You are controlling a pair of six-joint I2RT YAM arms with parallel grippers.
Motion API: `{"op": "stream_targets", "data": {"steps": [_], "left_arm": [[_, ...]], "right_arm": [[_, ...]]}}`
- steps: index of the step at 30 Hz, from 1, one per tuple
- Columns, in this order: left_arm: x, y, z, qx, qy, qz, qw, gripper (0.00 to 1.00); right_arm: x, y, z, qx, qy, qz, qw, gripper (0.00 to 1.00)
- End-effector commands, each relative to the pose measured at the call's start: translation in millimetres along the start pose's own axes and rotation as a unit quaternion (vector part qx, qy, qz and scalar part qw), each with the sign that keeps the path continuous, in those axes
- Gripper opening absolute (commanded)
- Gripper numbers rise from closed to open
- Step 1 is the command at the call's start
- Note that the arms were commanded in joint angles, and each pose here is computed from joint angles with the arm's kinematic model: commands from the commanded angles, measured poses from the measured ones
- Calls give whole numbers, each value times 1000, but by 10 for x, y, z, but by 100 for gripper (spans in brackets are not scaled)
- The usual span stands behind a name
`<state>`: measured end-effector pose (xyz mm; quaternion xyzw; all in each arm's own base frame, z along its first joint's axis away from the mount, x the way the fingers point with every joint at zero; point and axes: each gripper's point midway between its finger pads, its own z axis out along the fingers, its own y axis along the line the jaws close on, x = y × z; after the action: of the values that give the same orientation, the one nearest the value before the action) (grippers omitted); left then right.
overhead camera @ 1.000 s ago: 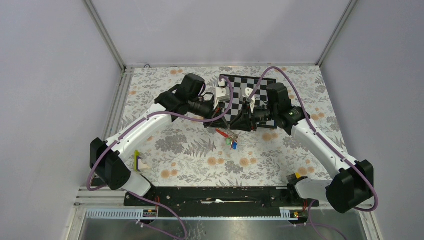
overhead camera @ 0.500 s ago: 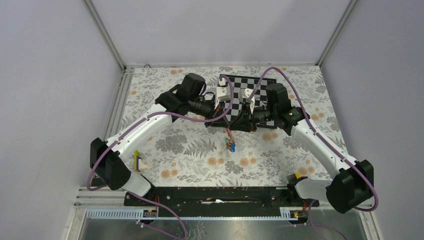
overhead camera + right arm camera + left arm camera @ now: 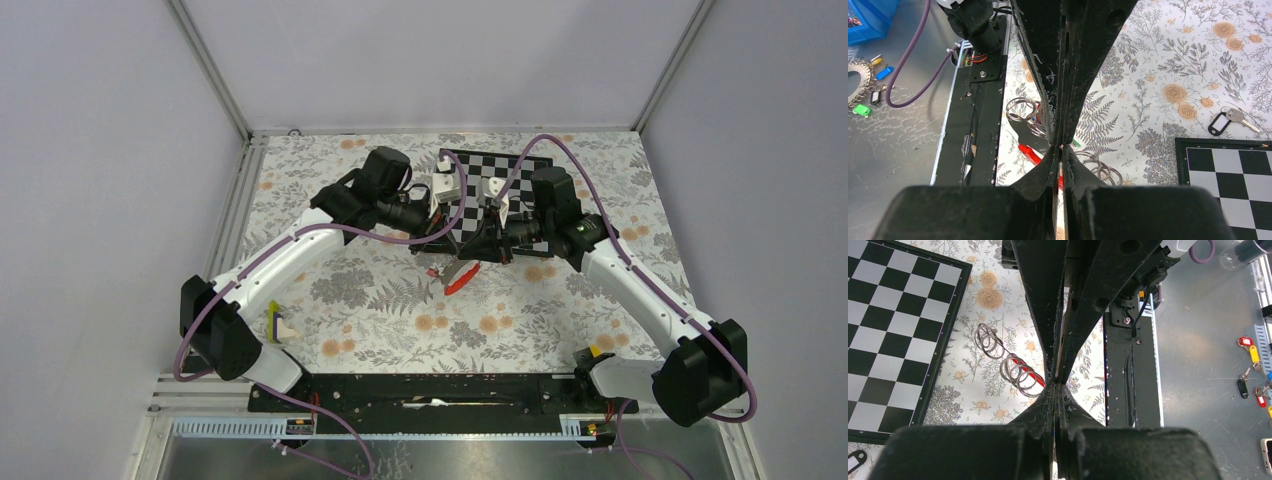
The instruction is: Put the keys on the keyring
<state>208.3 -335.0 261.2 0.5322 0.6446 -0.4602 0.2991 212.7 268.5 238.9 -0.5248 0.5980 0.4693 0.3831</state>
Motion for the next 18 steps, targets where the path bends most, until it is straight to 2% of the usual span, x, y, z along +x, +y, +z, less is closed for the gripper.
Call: {"op": "stream_targets", "data": {"steps": [1,9,14,18], "left_arm": [[-96,21,0,-6,-16,33,999,0],[-8,73,-1,-21,-5,39,999,0],[29,158,-38,-45,9,50,998,1],[74,189,-87,-59,17,65,996,13]], "right_arm": [[-72,70,12,-12,-9,-24,1000,7],[-69,50,2,-6,-5,-28,1000,0],[-64,19,-13,4,-4,-34,999,0],[-79,16,-35,5,-7,-36,999,0]]}}
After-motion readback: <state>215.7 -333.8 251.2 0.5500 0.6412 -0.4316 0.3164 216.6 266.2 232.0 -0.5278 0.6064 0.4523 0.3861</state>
